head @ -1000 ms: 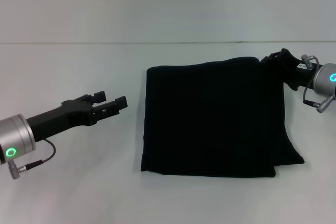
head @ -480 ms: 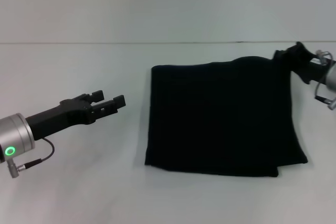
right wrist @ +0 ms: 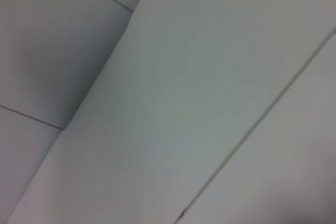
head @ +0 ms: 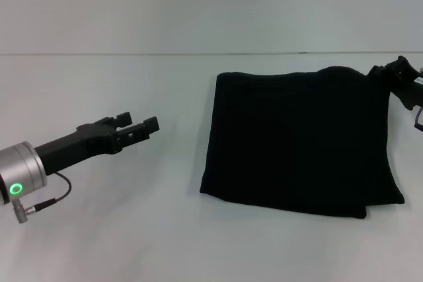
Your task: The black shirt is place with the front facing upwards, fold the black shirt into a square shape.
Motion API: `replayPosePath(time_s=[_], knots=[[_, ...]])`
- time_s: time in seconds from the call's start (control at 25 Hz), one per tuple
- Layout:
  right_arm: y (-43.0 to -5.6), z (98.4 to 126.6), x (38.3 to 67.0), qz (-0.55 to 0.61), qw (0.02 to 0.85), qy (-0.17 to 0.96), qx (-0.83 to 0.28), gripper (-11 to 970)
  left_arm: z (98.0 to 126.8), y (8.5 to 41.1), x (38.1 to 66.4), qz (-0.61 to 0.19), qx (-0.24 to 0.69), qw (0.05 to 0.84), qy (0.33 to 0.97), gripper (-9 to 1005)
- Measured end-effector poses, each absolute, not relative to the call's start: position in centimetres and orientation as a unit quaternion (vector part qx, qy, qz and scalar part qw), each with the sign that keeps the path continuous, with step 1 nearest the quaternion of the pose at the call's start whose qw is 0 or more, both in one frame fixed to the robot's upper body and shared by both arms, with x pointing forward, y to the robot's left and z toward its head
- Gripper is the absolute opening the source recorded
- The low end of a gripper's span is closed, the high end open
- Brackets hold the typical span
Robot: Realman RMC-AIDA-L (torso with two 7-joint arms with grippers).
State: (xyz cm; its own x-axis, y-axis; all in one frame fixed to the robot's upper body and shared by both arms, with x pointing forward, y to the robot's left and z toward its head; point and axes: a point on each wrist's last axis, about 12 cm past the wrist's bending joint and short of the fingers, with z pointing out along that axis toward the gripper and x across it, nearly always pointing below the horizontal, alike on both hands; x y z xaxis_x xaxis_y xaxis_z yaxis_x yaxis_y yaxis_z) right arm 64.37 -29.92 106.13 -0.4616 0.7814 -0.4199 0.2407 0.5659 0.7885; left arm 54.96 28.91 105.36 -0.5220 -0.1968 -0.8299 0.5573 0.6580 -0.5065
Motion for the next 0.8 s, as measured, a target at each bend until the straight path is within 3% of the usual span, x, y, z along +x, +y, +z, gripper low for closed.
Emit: replayPosePath(time_s=[0.24, 0.52, 0.8], knots=[[-30.8, 105.8, 63.6, 0.336, 0.426, 0.775, 0.323, 43, 105.2, 28.5, 54.9, -0.407, 0.109, 0.466, 0.778, 900], [-33.0, 105.5, 61.2, 0.357, 0.474, 0.753, 0.284, 346, 106.1, 27.7, 56.0, -0.455, 0.074, 0.421, 0.781, 899], [-34.3, 105.8, 56.8, 0.357, 0.528, 0.768, 0.057, 658, 107.9, 25.5, 58.7, -0.498, 0.011, 0.274, 0.823, 900]])
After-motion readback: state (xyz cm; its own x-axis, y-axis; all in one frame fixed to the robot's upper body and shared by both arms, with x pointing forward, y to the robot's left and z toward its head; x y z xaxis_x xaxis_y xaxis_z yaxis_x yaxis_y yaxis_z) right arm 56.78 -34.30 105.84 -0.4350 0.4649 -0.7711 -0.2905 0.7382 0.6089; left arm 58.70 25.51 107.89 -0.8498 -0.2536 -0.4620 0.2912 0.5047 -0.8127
